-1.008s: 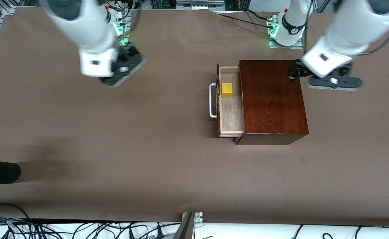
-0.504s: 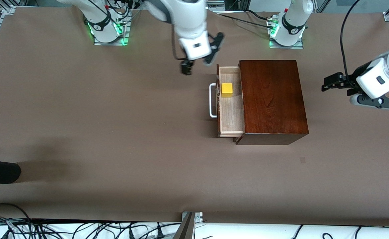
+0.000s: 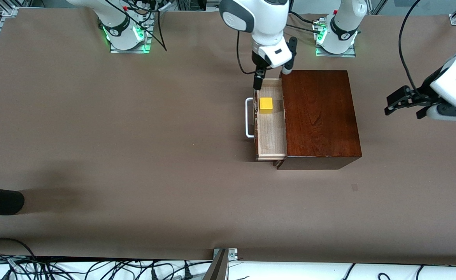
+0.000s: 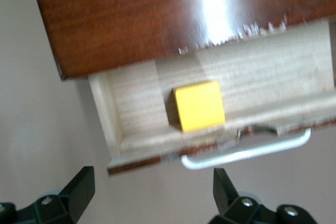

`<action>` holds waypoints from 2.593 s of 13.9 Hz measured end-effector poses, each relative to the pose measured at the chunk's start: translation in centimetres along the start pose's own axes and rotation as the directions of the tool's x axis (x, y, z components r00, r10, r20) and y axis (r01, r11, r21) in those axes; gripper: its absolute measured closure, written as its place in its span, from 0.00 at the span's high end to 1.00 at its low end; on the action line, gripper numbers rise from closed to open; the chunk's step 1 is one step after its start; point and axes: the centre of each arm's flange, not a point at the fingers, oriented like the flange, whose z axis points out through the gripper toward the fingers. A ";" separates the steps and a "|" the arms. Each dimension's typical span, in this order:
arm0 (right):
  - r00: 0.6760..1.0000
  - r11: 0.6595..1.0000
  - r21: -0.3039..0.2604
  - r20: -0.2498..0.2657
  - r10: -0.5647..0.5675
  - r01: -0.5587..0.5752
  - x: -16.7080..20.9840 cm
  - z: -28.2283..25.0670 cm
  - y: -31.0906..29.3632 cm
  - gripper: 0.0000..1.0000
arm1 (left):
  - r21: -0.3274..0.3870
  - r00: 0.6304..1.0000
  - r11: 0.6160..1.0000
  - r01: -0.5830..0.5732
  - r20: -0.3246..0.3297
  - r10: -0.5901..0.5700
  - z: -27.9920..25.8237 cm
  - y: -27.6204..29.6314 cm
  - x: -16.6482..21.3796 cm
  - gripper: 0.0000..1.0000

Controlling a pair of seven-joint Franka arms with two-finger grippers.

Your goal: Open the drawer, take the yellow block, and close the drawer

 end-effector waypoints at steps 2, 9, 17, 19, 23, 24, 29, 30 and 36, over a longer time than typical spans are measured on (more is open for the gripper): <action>0.999 0.999 -0.008 -0.021 -0.042 0.042 0.9 1.2 0.2 1.00 | -0.002 1.000 1.000 0.010 0.012 -0.010 -0.1 -0.6 -1.9 1.00; 0.991 0.988 -0.070 0.021 -0.135 0.136 1.9 6.7 -0.5 1.00 | 0.005 1.000 1.000 0.002 0.026 -0.002 -0.1 -0.3 -2.5 1.00; 0.987 0.979 -0.119 0.026 -0.161 0.163 2.1 6.9 0.1 1.00 | 0.005 0.999 1.000 -0.005 0.042 0.005 -0.5 0.1 -2.6 1.00; 0.985 0.976 -0.131 0.020 -0.174 0.175 2.2 6.9 0.3 1.00 | 0.005 0.999 1.000 -0.006 0.049 0.006 -0.6 0.1 -2.4 1.00; 0.984 0.974 -0.136 0.029 -0.176 0.179 2.3 9.4 0.7 1.00 | 0.006 0.999 1.000 -0.008 0.053 0.008 -0.4 0.2 -2.0 1.00; 0.984 0.974 -0.138 0.029 -0.176 0.179 2.3 10.0 0.9 1.00 | 0.006 0.999 1.000 -0.009 0.053 0.008 -0.4 0.3 -2.0 1.00; 0.985 0.974 -0.146 0.023 -0.174 0.175 2.4 10.2 1.3 0.89 | 0.006 0.998 1.000 -0.009 0.055 0.009 -0.5 0.3 -2.1 1.00; 0.985 0.974 -0.152 0.022 -0.170 0.171 2.4 9.9 1.6 0.78 | 0.006 0.998 1.000 -0.009 0.055 0.009 -0.5 0.3 -2.1 1.00; 0.997 0.983 -0.165 0.009 -0.074 0.074 1.2 0.6 5.6 0.56 | 0.006 0.998 1.000 -0.010 0.062 0.009 -0.4 0.3 -2.1 1.00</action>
